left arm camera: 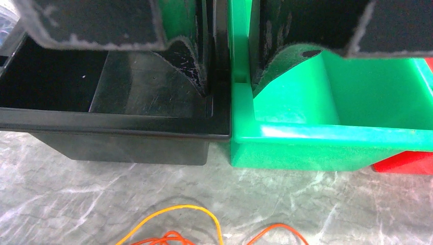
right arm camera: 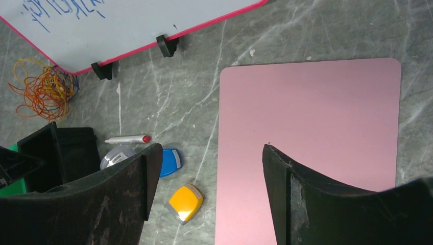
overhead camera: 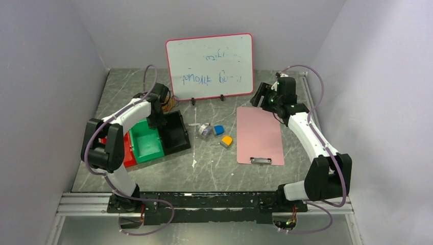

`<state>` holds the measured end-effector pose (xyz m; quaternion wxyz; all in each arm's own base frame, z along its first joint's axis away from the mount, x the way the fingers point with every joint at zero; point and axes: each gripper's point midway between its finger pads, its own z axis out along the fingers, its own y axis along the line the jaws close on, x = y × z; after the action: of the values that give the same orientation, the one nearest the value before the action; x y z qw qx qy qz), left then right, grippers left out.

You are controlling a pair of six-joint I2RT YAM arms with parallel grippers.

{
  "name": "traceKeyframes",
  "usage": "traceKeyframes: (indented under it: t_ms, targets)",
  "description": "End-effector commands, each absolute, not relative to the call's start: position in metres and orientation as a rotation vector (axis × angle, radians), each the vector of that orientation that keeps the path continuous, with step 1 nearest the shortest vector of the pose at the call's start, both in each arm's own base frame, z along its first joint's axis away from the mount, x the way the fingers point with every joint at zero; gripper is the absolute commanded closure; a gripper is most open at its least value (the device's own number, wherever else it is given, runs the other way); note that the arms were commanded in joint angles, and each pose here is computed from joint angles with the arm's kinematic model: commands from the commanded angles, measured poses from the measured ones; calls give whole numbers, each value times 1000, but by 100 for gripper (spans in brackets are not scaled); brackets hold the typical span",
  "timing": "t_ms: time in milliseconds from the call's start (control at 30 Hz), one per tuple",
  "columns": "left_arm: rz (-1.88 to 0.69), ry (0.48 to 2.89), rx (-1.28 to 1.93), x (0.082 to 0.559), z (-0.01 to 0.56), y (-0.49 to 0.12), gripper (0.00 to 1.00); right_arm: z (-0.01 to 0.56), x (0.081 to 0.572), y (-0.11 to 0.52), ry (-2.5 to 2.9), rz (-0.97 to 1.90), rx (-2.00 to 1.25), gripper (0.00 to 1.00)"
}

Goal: Untangle the cables

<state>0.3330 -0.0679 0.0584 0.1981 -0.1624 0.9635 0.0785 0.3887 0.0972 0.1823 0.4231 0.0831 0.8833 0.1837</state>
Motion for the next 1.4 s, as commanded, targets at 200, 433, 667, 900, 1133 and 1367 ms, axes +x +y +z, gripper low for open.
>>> traceKeyframes:
  t_ms: [200, 433, 667, 900, 1133, 1367]
  targets:
    - [24, 2720, -417, 362, 50, -101, 71, 183, 392, 99, 2212, 445, 195, 25]
    - [-19, 2699, -395, 372, 60, -107, 53, 184, 391, 97, 2197, 428, 199, 22]
    - [-69, 2629, -356, 378, 87, -108, 42, 199, 389, 102, 2143, 394, 166, 14]
    - [-100, 2428, -326, 382, 153, -90, 33, 222, 386, 146, 2071, 385, 54, 11]
    - [-92, 2164, -525, 371, 209, -13, 29, 221, 368, 255, 2078, 503, -154, 11]
    - [53, 2047, -696, 344, 215, 55, 29, 201, 344, 373, 2101, 593, -381, 12]
